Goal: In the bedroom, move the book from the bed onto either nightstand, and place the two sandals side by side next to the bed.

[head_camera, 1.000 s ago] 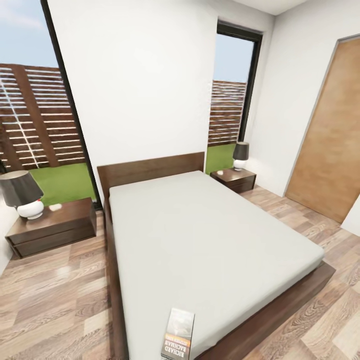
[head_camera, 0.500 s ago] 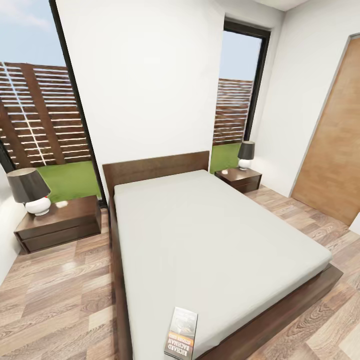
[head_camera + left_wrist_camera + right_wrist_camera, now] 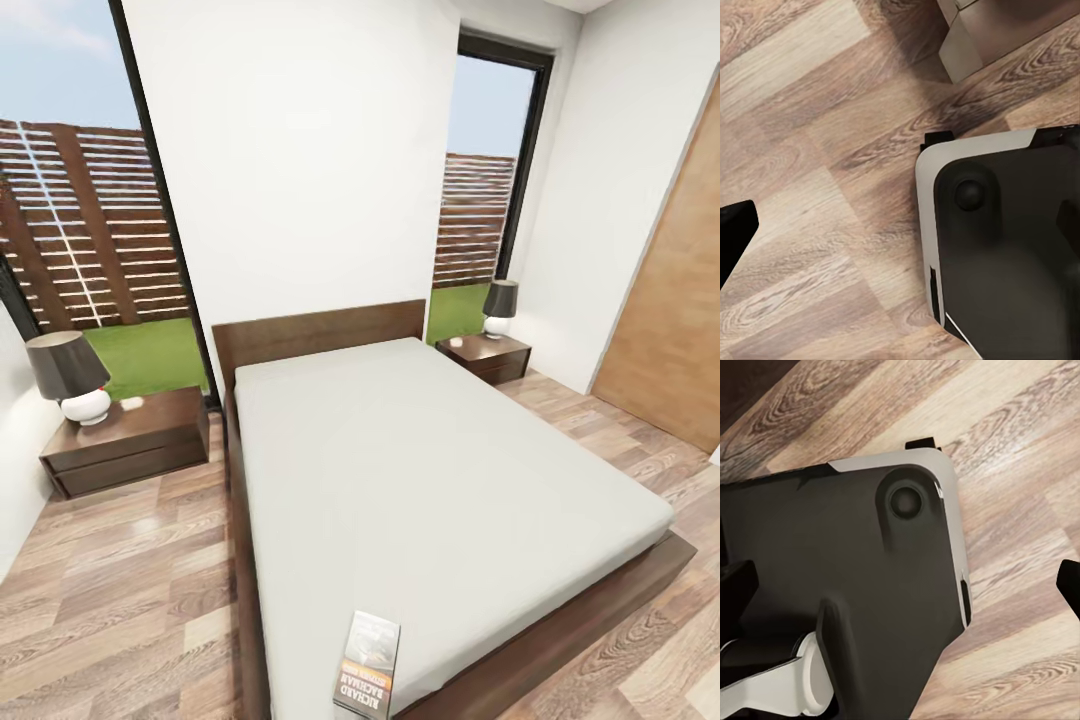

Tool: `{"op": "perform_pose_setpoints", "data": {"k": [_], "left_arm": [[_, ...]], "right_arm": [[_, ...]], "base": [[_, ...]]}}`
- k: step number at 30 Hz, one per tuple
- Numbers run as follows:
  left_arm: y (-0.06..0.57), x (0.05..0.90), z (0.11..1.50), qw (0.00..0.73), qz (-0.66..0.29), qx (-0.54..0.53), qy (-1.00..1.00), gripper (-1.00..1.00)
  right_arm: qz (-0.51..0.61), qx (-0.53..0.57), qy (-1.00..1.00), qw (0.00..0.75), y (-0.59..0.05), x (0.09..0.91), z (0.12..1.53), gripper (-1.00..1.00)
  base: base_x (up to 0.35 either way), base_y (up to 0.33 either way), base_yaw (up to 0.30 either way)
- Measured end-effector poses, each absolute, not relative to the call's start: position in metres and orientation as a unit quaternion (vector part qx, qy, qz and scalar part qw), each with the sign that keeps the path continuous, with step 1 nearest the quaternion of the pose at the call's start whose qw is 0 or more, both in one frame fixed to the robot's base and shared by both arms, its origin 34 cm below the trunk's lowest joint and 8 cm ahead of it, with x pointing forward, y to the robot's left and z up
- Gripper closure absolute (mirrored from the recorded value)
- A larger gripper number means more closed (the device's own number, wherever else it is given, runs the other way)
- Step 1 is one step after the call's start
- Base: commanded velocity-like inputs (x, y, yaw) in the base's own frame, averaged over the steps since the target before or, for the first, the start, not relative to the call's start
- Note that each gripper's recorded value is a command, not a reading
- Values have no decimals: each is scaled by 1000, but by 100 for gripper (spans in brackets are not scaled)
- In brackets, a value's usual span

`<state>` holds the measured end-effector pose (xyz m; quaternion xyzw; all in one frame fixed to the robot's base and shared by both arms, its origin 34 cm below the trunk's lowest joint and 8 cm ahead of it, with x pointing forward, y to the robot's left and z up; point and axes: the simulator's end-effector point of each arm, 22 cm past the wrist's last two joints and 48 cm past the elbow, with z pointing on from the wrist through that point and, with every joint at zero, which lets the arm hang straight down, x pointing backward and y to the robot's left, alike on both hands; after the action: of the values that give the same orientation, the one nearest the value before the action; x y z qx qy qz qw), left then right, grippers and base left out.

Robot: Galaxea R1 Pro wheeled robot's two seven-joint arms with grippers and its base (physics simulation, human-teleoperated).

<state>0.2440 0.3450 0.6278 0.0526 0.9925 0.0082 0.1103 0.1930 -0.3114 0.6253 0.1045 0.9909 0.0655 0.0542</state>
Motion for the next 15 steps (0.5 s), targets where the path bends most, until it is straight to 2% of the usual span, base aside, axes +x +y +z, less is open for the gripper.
{"op": "perform_pose_setpoints", "data": {"k": [15], "left_arm": [[345,243,628,110,8,53,993,-100]], "right_arm": [[68,104,991,54,-308,193,625,-100]], "base": [[0,0,7]]}}
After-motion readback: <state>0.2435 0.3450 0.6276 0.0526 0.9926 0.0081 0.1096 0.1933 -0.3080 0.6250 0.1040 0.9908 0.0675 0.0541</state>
